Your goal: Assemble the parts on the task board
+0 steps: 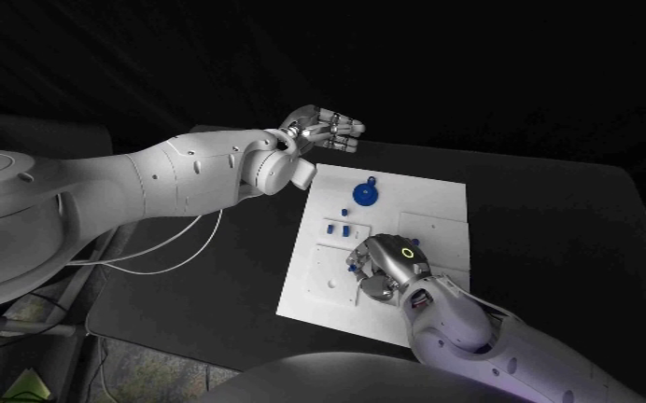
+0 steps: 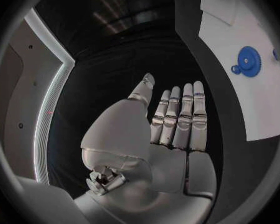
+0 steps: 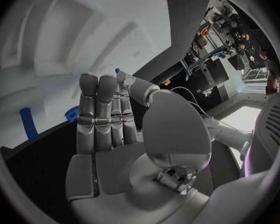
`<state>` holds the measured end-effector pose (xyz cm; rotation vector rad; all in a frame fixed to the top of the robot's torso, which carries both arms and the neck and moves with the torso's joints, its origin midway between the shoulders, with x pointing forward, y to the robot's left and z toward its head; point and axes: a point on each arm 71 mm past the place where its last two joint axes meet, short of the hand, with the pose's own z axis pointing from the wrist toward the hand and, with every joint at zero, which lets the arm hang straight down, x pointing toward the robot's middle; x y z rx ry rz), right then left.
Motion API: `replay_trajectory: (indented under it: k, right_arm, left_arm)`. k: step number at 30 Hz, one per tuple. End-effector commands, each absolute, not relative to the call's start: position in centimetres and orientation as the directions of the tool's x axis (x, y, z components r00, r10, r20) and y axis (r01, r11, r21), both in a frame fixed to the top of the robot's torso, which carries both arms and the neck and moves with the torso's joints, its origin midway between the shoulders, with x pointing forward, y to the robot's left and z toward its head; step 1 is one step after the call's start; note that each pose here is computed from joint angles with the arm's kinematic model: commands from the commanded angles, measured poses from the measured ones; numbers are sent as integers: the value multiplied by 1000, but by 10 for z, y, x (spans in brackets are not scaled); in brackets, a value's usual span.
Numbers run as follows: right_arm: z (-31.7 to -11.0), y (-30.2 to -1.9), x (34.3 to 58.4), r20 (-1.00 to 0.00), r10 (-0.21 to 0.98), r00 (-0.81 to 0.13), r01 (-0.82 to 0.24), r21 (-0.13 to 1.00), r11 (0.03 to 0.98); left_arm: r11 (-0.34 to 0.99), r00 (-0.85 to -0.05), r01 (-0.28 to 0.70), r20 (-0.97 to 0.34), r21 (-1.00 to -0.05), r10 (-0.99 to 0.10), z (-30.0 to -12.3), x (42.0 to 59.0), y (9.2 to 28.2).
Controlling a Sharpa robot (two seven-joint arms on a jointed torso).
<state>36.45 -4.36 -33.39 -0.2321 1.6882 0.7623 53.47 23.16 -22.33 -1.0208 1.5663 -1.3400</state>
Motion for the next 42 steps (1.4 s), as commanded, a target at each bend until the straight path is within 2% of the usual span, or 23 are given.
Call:
replay_trajectory:
  k: [1, 42]
  right_arm:
    - [-338, -43, 365, -935, 218, -280, -533, 340, 775]
    - [-343, -42, 366, -930, 260, -261, -499, 360, 788]
  left_arm:
    - [101, -352, -61, -74, -993, -933, -222, 534, 230]
    - [105, -356, -69, -73, -992, -932, -223, 534, 234]
